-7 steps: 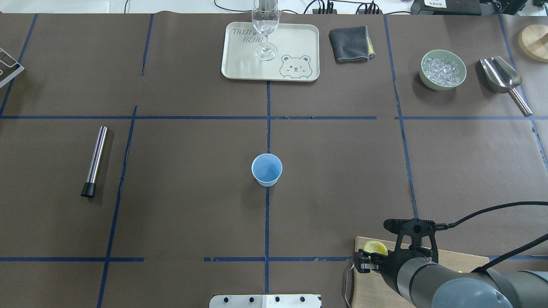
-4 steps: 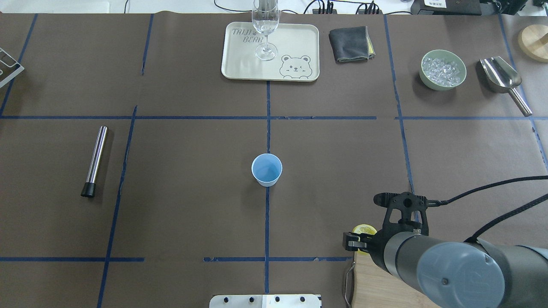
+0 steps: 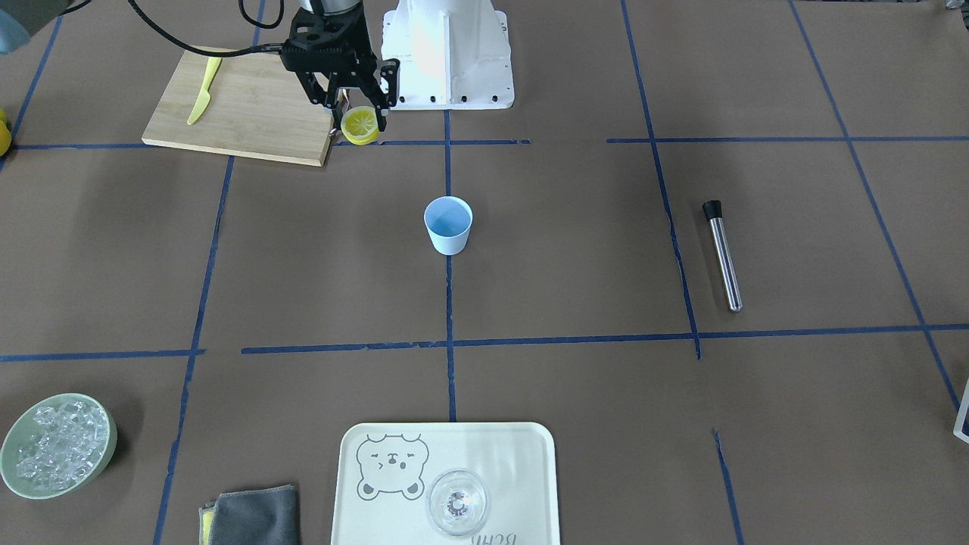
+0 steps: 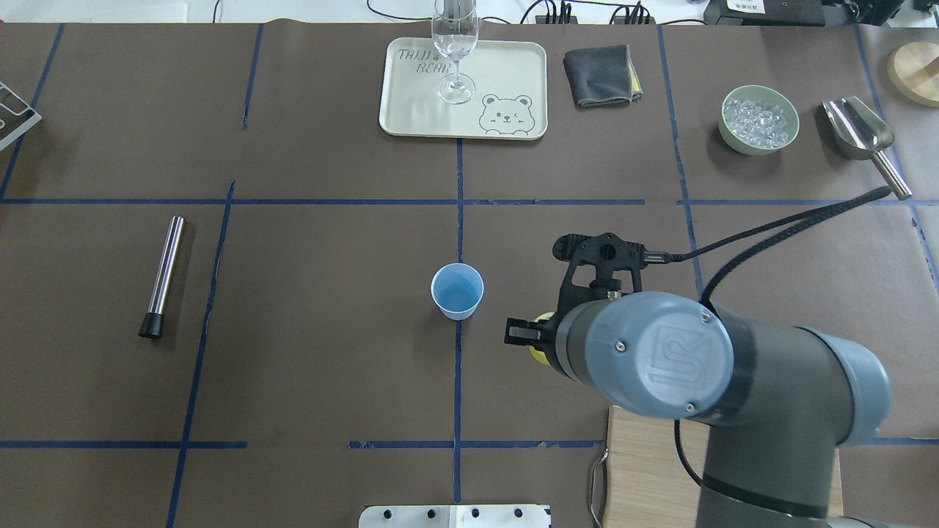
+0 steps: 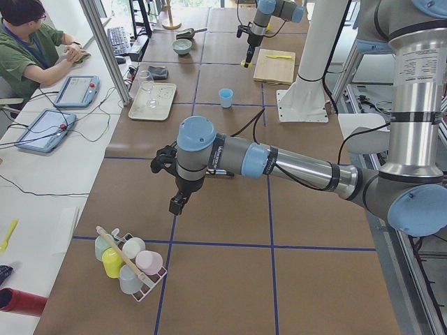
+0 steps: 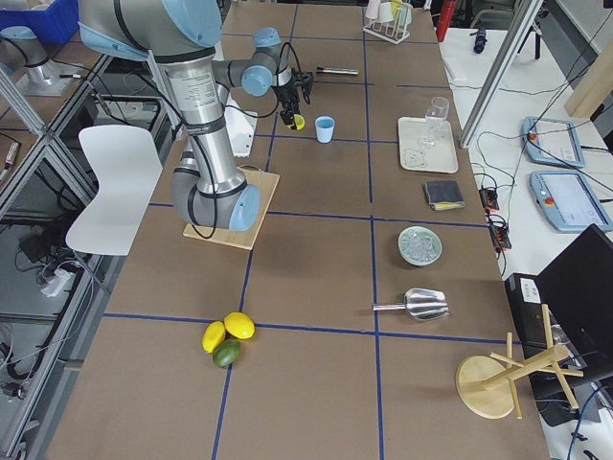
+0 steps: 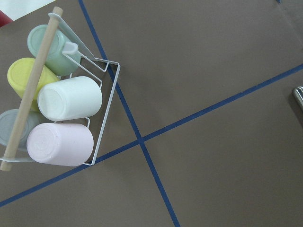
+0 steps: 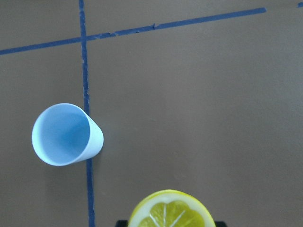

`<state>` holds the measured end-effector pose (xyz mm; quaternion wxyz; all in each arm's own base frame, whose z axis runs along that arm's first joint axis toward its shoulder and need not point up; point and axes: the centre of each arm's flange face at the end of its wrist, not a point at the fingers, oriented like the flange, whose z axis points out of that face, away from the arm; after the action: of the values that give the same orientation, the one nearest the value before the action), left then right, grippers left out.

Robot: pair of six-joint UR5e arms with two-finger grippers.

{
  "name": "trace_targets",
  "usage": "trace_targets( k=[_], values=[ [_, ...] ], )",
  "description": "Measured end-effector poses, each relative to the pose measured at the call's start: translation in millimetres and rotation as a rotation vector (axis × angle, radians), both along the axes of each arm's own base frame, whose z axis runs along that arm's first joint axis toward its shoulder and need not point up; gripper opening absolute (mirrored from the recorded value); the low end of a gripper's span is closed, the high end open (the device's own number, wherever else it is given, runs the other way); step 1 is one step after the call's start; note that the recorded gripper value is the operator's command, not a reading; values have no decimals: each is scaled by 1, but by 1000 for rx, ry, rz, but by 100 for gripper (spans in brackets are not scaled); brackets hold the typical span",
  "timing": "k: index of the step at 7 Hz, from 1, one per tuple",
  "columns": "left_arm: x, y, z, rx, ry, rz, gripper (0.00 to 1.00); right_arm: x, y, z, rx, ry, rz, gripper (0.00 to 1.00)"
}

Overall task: Squeeze lemon into cup
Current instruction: 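Lift the lemon slice with the right gripper and carry it over the blue cup, then lower the lemon slice into the blue cup and open the right gripper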

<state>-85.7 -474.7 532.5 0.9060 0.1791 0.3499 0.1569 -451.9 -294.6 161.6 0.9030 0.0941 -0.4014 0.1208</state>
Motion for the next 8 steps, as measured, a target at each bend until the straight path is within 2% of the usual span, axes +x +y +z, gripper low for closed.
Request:
trace_targets(
  k=[3,5,8],
  values=[
    [-2,1,1,-2,0,-4,100,-51,-66,-61,-16,15,50,0],
    [-2,1,1,-3,0,-5,100,-92,-105,-82,-41,55,72,0],
    [-2,1,2,-4,0,-5,100,-129,-116,-55,-71,122,53,0]
  ],
)
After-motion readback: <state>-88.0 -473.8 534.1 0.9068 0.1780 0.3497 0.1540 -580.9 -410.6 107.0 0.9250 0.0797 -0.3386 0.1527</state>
